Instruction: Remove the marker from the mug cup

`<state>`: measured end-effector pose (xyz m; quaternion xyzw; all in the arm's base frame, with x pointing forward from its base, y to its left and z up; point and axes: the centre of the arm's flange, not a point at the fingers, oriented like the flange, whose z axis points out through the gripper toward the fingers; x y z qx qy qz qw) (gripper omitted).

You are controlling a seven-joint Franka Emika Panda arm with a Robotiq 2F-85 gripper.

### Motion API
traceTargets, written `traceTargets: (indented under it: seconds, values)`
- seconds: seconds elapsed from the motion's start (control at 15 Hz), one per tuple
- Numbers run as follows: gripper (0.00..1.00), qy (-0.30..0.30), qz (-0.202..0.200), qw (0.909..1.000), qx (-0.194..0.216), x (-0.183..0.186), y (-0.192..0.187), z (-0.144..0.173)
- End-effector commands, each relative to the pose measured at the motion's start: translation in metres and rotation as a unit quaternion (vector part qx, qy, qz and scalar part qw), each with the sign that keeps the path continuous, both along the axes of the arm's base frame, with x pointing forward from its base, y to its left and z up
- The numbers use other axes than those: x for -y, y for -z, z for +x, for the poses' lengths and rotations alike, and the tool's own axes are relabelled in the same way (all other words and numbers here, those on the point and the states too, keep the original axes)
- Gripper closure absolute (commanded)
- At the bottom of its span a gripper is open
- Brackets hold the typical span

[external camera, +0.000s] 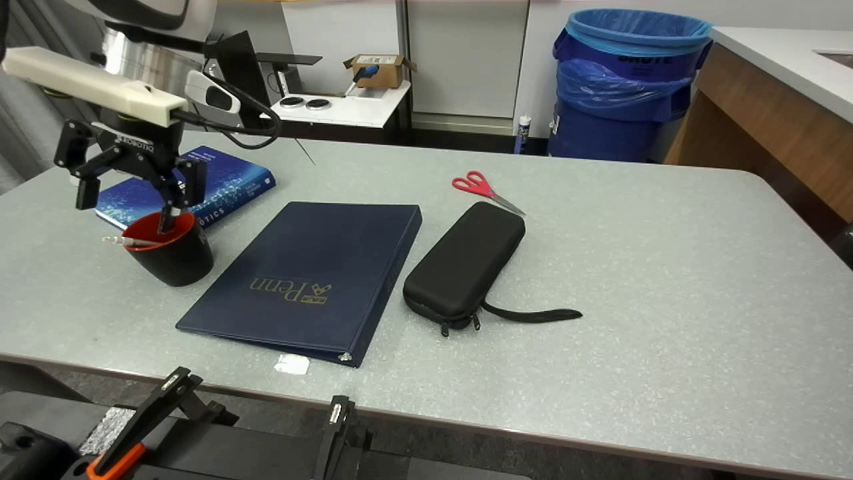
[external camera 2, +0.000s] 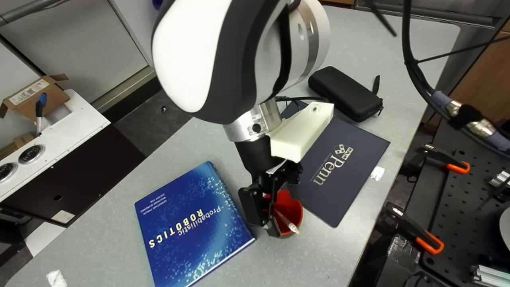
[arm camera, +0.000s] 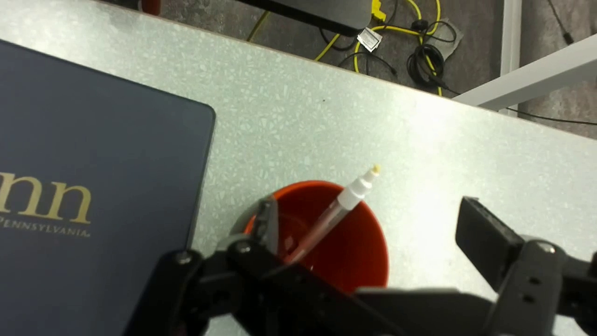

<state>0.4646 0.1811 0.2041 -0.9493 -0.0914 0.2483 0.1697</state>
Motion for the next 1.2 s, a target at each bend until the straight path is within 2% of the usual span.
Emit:
traceTargets:
  seconds: [0.0,0.4,0.73,0.8,0.87,1.13]
  values:
    - [0.00,0.009,0.024,0.9993,-0.028,-0.008,0.011,0.009]
    - [0.00,0.008,0.038,0.9980,-0.050,-0.025,0.028,0.008]
    - [0.00,0.006,0.036,0.9984,-0.043,-0.028,0.024,0.003]
    - [0.10,0.007,0.038,0.9983,-0.045,-0.028,0.024,0.003]
    - [0.26,0.008,0.039,0.9982,-0.046,-0.027,0.025,0.004]
    - [0.59,0.010,0.043,0.9980,-0.046,-0.023,0.025,0.004]
